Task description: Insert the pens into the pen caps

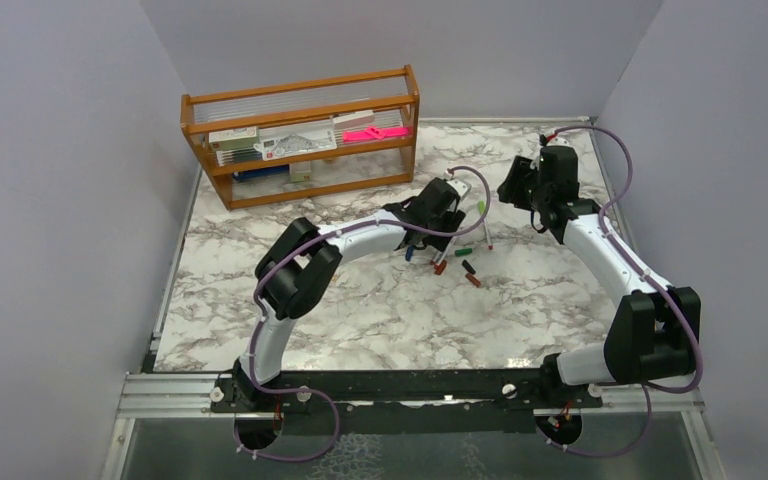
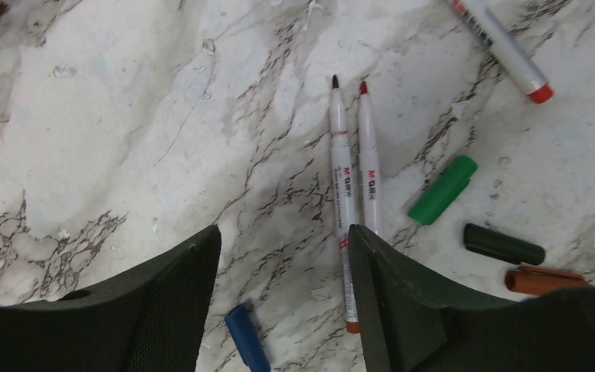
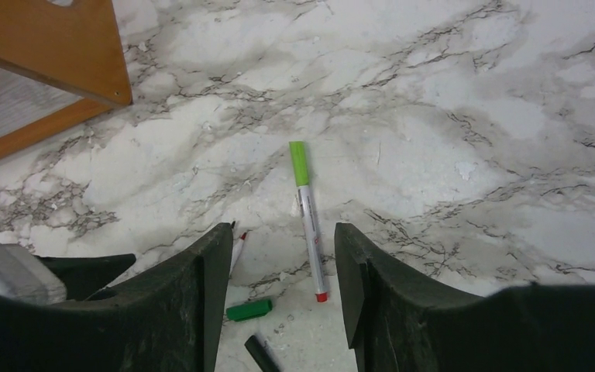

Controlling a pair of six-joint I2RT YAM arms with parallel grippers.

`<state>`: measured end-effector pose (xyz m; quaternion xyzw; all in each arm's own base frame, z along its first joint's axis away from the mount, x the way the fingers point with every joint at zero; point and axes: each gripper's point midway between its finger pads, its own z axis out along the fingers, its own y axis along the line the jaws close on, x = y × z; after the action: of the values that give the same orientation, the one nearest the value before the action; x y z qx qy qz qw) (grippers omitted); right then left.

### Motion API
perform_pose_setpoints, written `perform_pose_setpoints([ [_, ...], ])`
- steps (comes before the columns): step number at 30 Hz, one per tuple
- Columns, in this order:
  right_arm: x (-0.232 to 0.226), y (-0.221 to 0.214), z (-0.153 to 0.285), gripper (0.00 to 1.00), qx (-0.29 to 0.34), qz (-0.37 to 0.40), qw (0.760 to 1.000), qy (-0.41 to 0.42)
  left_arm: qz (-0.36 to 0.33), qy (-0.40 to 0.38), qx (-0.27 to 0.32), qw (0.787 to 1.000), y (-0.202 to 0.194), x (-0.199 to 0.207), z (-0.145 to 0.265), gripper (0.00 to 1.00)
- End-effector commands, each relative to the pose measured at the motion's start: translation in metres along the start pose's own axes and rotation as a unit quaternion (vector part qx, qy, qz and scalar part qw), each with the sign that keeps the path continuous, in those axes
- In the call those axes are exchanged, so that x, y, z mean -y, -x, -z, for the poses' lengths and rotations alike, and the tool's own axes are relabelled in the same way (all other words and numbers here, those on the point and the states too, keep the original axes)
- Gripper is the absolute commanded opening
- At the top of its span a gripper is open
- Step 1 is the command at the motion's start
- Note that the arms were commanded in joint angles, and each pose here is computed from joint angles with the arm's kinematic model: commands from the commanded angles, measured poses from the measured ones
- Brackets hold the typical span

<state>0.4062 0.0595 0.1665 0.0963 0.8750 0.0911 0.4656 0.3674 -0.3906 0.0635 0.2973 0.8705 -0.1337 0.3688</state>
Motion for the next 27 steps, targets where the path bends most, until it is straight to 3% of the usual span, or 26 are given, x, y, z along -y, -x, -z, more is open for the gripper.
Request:
perform_pose_setpoints([
  [1,-0.009,0.011,0.002,0.47,0.018,-0.004,0.999,0.026,-0.009,0.034,-0.020,0.999,-0.005,-0.012,-0.003,0.62],
  [7,-0.010,0.007,-0.001,0.44,0.013,-0.003,0.999,0.029,-0.008,0.000,-0.049,0.999,-0.018,0.001,-0.015,0.59],
  [17,-0.008,0.006,-0.001,0.44,0.013,-0.002,1.000,0.026,-0.018,0.014,-0.071,0.997,-0.034,-0.004,-0.022,0.56],
  [20,-0.008,0.007,0.000,0.43,0.015,-0.002,1.000,0.025,-0.017,0.014,-0.082,0.996,-0.043,-0.005,-0.027,0.40],
  [24,-0.010,0.007,0.002,0.43,0.015,-0.002,0.999,0.029,-0.016,0.009,-0.096,0.995,-0.054,-0.003,-0.033,0.36],
  [27,-0.010,0.007,0.005,0.43,0.016,-0.004,0.999,0.032,-0.016,0.007,-0.099,0.995,-0.058,-0.002,-0.035,0.18],
])
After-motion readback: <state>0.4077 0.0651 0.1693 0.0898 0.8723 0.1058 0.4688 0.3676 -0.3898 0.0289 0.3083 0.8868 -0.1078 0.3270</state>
